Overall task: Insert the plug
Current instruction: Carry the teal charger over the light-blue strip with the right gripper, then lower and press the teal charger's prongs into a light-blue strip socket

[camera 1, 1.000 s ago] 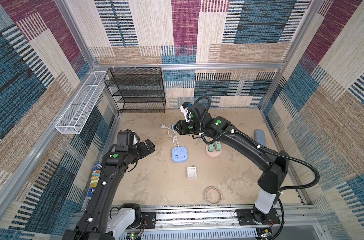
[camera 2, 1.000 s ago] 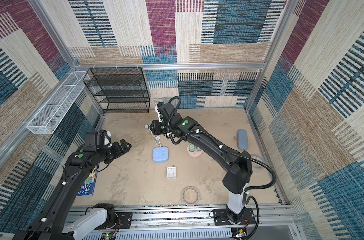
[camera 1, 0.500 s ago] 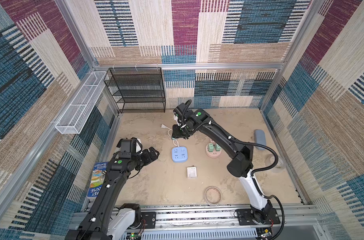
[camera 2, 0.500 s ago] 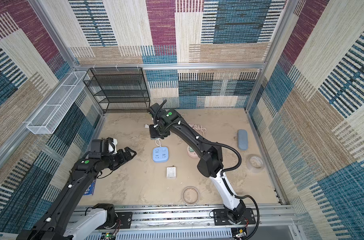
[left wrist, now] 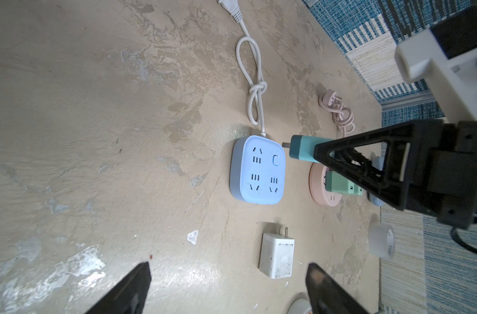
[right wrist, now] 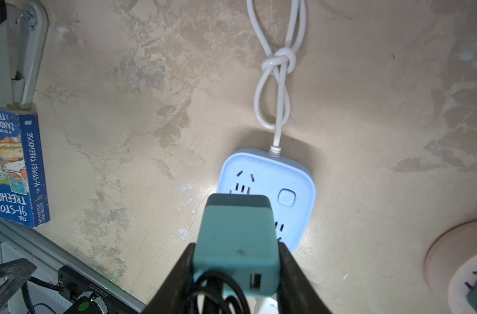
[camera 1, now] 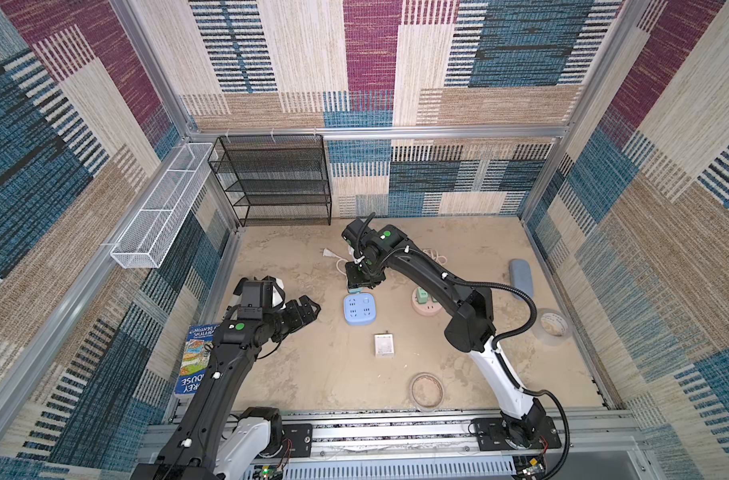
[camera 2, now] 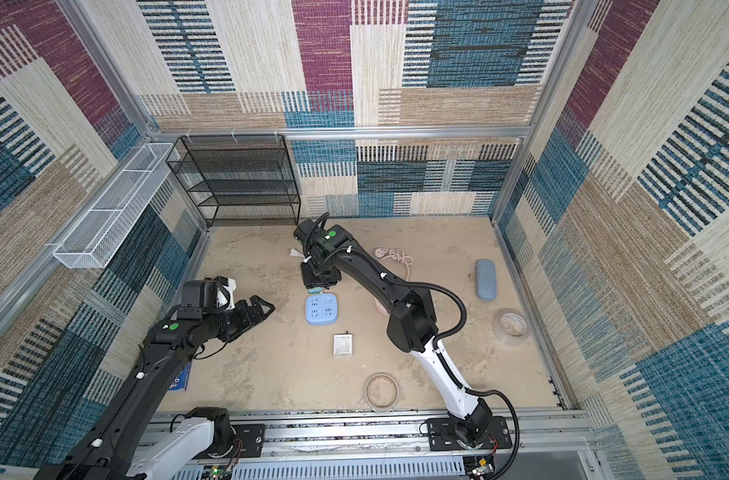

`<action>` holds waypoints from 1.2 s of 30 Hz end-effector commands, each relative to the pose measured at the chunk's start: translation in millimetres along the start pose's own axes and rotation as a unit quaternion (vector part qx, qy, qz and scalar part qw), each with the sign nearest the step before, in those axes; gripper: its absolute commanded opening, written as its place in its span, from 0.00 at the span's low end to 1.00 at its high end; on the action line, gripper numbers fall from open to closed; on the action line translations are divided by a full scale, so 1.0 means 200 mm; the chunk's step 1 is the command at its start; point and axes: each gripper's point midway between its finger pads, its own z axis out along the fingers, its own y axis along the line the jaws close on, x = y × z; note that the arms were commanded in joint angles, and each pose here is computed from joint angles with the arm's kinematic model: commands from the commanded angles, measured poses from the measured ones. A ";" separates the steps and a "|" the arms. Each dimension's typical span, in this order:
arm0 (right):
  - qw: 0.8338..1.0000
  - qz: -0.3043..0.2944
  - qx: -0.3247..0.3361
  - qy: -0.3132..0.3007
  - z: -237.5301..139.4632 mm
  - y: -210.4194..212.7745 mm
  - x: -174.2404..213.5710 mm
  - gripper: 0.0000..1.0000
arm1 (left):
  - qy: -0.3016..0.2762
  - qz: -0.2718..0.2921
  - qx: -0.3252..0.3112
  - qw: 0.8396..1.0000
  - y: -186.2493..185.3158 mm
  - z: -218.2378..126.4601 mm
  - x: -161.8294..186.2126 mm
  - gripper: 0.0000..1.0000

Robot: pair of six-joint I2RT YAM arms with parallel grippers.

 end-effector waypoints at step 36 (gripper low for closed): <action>0.997 0.013 0.068 0.022 0.19 0.00 0.13 0.00 | 0.025 0.001 0.059 0.998 -0.08 0.06 0.03 0.93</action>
